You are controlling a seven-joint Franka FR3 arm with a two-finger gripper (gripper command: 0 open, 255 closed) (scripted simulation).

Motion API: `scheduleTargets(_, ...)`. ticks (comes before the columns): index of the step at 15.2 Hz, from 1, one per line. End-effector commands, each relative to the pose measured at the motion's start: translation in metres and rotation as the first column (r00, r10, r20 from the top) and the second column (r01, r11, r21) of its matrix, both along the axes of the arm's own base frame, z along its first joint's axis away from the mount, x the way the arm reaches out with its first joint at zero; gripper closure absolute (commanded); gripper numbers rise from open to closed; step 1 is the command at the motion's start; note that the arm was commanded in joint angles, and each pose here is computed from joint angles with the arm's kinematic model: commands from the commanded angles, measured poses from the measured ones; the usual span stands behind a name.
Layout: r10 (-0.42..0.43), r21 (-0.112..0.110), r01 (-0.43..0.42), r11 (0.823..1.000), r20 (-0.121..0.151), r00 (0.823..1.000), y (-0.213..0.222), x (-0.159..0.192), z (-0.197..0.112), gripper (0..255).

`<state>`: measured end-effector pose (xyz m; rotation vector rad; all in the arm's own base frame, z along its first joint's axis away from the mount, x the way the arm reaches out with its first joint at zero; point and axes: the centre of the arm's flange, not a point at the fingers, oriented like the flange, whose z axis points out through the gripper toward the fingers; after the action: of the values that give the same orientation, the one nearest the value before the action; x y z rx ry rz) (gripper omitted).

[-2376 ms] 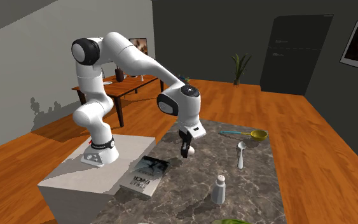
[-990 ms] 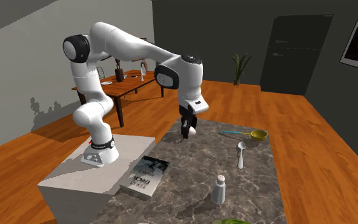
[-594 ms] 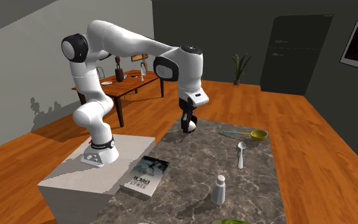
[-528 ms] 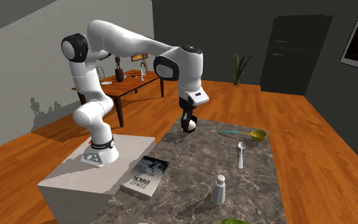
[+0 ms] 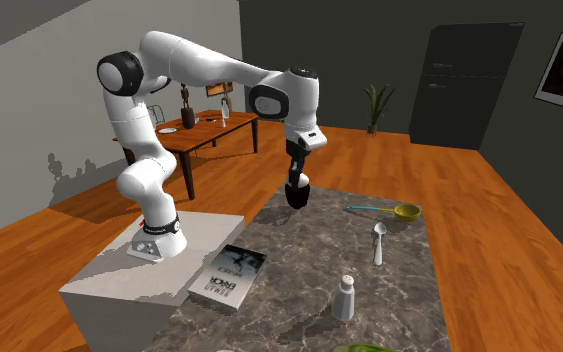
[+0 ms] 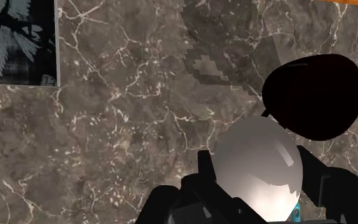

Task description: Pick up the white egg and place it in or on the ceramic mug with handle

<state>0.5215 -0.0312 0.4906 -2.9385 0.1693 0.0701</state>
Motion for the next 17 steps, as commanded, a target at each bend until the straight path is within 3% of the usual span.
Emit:
scheduleTargets(1, -0.002, 0.000, 0.002, 1.000, 0.000, 1.000, 0.026, 0.002, 0.001, 255)
scheduleTargets(8, -0.002, 0.000, 0.002, 1.000, 0.000, 1.000, 0.124, 0.003, 0.001, 255)
scheduleTargets(17, -0.002, 0.000, 0.002, 1.000, 0.000, 1.000, 0.124, 0.003, -0.047, 255)
